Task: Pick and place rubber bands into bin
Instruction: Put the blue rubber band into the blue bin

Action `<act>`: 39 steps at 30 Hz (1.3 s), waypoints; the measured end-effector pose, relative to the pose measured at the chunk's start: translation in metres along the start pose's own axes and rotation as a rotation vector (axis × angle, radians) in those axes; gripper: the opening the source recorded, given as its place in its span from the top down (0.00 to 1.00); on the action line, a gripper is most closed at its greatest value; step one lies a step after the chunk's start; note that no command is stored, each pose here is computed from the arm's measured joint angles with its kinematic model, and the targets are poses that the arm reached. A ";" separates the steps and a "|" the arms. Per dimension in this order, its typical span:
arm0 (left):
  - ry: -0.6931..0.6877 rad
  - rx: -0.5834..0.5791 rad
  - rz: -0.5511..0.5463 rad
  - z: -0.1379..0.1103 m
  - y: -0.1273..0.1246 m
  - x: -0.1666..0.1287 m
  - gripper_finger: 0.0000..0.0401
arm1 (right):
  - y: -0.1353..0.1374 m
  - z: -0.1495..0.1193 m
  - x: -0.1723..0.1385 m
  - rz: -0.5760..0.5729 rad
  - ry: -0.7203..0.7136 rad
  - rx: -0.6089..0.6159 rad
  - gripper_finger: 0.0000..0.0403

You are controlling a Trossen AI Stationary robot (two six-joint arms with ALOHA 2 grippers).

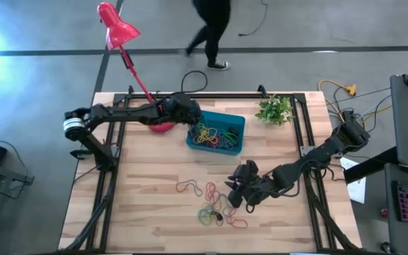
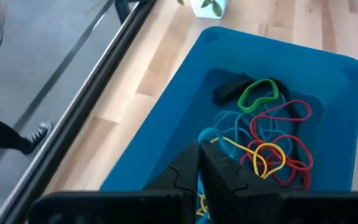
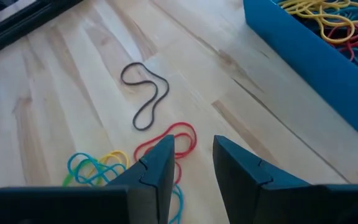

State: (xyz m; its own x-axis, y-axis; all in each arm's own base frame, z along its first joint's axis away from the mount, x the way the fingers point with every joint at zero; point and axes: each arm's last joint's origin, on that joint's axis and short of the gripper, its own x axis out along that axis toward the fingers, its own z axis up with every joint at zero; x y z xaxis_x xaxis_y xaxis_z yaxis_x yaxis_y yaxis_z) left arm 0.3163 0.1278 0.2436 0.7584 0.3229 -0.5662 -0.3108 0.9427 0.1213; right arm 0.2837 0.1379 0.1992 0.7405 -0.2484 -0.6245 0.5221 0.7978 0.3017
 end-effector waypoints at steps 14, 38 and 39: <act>-0.012 0.026 -0.087 0.000 -0.003 -0.001 0.76 | -0.001 0.002 0.001 -0.006 -0.003 -0.065 0.75; 0.064 -0.055 -0.551 -0.002 -0.047 -0.054 0.63 | -0.010 -0.015 0.007 0.187 0.326 -0.215 0.75; 0.080 -0.054 -0.564 -0.005 -0.051 -0.058 0.63 | -0.013 -0.018 0.007 0.185 0.350 -0.224 0.75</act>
State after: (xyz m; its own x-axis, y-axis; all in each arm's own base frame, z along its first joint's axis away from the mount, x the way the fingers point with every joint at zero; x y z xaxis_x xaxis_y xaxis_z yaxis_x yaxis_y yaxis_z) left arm 0.2856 0.0606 0.2663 0.7704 -0.2381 -0.5914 0.0993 0.9611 -0.2577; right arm 0.2748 0.1356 0.1781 0.6047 0.0798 -0.7924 0.2611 0.9201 0.2919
